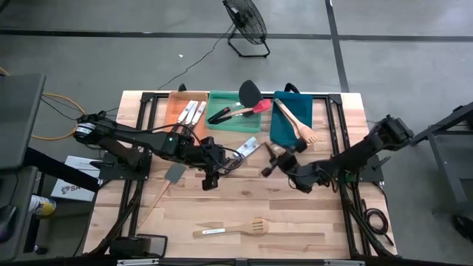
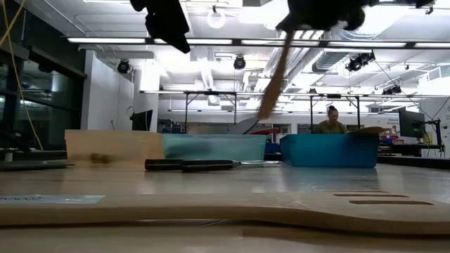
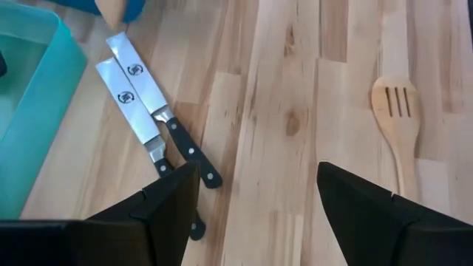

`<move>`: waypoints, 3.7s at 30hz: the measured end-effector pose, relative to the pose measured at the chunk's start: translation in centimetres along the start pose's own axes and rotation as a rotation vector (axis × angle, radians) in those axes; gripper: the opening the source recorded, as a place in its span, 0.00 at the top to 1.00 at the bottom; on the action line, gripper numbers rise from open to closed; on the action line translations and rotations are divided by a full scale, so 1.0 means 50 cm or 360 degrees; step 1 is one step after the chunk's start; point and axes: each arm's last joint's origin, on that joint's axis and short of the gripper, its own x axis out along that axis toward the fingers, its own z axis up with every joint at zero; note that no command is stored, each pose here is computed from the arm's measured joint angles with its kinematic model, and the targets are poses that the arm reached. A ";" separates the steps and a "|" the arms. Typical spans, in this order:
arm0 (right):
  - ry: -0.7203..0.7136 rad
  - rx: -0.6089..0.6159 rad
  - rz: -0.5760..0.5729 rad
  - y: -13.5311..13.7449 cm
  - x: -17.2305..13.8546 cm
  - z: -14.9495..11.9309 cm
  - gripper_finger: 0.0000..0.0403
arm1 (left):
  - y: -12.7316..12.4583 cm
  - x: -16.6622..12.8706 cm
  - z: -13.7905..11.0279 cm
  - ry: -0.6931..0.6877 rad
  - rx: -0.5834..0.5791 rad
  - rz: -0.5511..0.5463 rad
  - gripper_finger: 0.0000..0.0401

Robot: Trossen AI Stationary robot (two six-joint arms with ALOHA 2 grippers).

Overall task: Pick & Place Kitchen Items
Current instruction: Put the brown serving spoon into the blue bin

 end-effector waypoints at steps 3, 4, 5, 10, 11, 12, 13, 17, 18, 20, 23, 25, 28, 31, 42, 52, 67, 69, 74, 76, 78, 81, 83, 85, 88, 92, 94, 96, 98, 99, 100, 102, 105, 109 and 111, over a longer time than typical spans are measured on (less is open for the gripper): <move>0.0026 0.0011 -0.0114 -0.024 0.000 -0.026 0.80 | 0.000 0.000 0.002 -0.0017 -0.0003 -0.0001 0.33; 0.0034 0.0021 -0.0148 -0.033 0.000 -0.037 0.80 | 0.000 0.000 0.002 -0.0018 -0.0003 0.0002 0.33; 0.0040 0.0041 -0.0175 -0.041 0.000 -0.048 0.80 | 0.000 0.000 0.002 -0.0018 -0.0003 0.0004 0.33; 0.0055 0.0069 -0.0383 -0.087 -0.003 -0.082 0.80 | 0.000 0.000 0.003 -0.0029 -0.0004 0.0006 0.33; 0.0058 0.0060 -0.0416 -0.096 -0.005 -0.087 0.80 | -0.001 0.000 0.004 -0.0036 -0.0006 0.0004 0.33; 0.0060 0.0057 -0.0435 -0.104 -0.006 -0.092 0.80 | -0.001 0.000 0.005 -0.0044 -0.0007 0.0001 0.33; 0.0060 0.0067 -0.0445 -0.113 -0.006 -0.096 0.80 | -0.001 0.000 0.006 -0.0055 -0.0008 -0.0002 0.33; 0.0061 0.0113 -0.0516 -0.154 -0.002 -0.111 0.80 | -0.003 -0.001 0.012 -0.0102 -0.0013 -0.0016 0.33; 0.0067 0.0100 -0.0525 -0.164 0.002 -0.117 0.80 | -0.004 -0.001 0.014 -0.0118 -0.0015 -0.0021 0.33; 0.0075 0.0109 -0.0508 -0.183 0.013 -0.125 0.80 | -0.004 -0.001 0.015 -0.0124 -0.0015 -0.0023 0.33; 0.0088 0.0129 -0.0494 -0.212 0.038 -0.136 0.80 | -0.004 -0.001 0.016 -0.0134 -0.0012 -0.0026 0.33; 0.0095 0.0116 -0.0477 -0.230 0.059 -0.141 0.80 | -0.004 -0.001 0.017 -0.0146 -0.0014 -0.0011 0.33; 0.0024 0.0164 -0.0427 -0.256 0.090 -0.128 0.80 | -0.003 -0.001 0.018 -0.0156 -0.0016 0.0006 0.33; -0.0057 0.0164 -0.0402 -0.282 0.116 -0.118 0.80 | -0.003 -0.001 0.018 -0.0160 -0.0017 0.0010 0.33; -0.0006 0.0165 -0.0409 -0.357 0.184 -0.149 0.80 | -0.004 -0.002 0.019 -0.0170 -0.0024 0.0006 0.33; 0.0078 0.0147 -0.0363 -0.379 0.218 -0.188 0.80 | -0.005 -0.002 0.022 -0.0194 -0.0030 -0.0001 0.33; 0.0225 0.0247 -0.0299 -0.367 0.221 -0.219 0.51 | -0.004 -0.001 0.021 -0.0184 -0.0029 0.0001 0.33; 0.0289 0.0271 -0.0291 -0.363 0.219 -0.228 0.45 | -0.004 -0.002 0.021 -0.0184 -0.0028 0.0001 0.33; 0.0416 0.0335 -0.0276 -0.353 0.211 -0.245 0.40 | -0.004 -0.001 0.021 -0.0184 -0.0029 0.0001 0.33; 0.0484 0.0335 -0.0269 -0.349 0.207 -0.254 0.40 | -0.004 -0.001 0.021 -0.0183 -0.0035 0.0000 0.33; 0.0512 0.0357 -0.0267 -0.347 0.204 -0.258 0.40 | -0.004 -0.001 0.021 -0.0183 -0.0043 0.0000 0.33; 0.0544 0.0376 -0.0255 -0.342 0.201 -0.262 0.40 | -0.004 -0.001 0.021 -0.0183 -0.0051 -0.0001 0.33; 0.0539 0.0386 -0.0241 -0.338 0.199 -0.260 0.40 | -0.004 -0.001 0.021 -0.0183 -0.0051 -0.0001 0.33; 0.0539 0.0383 -0.0229 -0.335 0.198 -0.260 0.40 | -0.004 -0.001 0.021 -0.0179 -0.0056 -0.0001 0.33; 0.0565 0.0362 -0.0215 -0.331 0.195 -0.262 0.40 | -0.004 -0.001 0.020 -0.0171 -0.0066 0.0001 0.33; 0.0628 0.0342 -0.0211 -0.328 0.188 -0.267 0.40 | -0.004 -0.001 0.020 -0.0171 -0.0067 0.0001 0.33; 0.0658 0.0325 -0.0211 -0.328 0.183 -0.268 0.40 | -0.004 -0.001 0.020 -0.0171 -0.0074 -0.0001 0.33; 0.0673 0.0311 -0.0228 -0.331 0.180 -0.266 0.40 | -0.004 -0.001 0.020 -0.0170 -0.0078 -0.0002 0.33; 0.0674 0.0305 -0.0252 -0.335 0.175 -0.261 0.40 | -0.004 -0.001 0.020 -0.0171 -0.0078 -0.0002 0.33; 0.0679 0.0299 -0.0256 -0.337 0.173 -0.259 0.40 | -0.004 -0.001 0.020 -0.0170 -0.0079 -0.0002 0.33; 0.0682 0.0292 -0.0264 -0.339 0.170 -0.256 0.40 | -0.004 -0.001 0.020 -0.0170 -0.0085 -0.0002 0.33; 0.0680 0.0285 -0.0263 -0.344 0.164 -0.248 0.40 | -0.004 -0.001 0.019 -0.0166 -0.0101 -0.0001 0.33; 0.0688 0.0286 -0.0241 -0.351 0.154 -0.237 0.40 | -0.003 -0.001 0.017 -0.0149 -0.0098 0.0004 0.33; 0.0723 0.0270 -0.0234 -0.360 0.139 -0.228 0.40 | -0.003 -0.001 0.016 -0.0138 -0.0109 0.0008 0.33; 0.0755 0.0262 -0.0240 -0.364 0.132 -0.228 0.40 | -0.003 -0.001 0.016 -0.0138 -0.0116 0.0008 0.33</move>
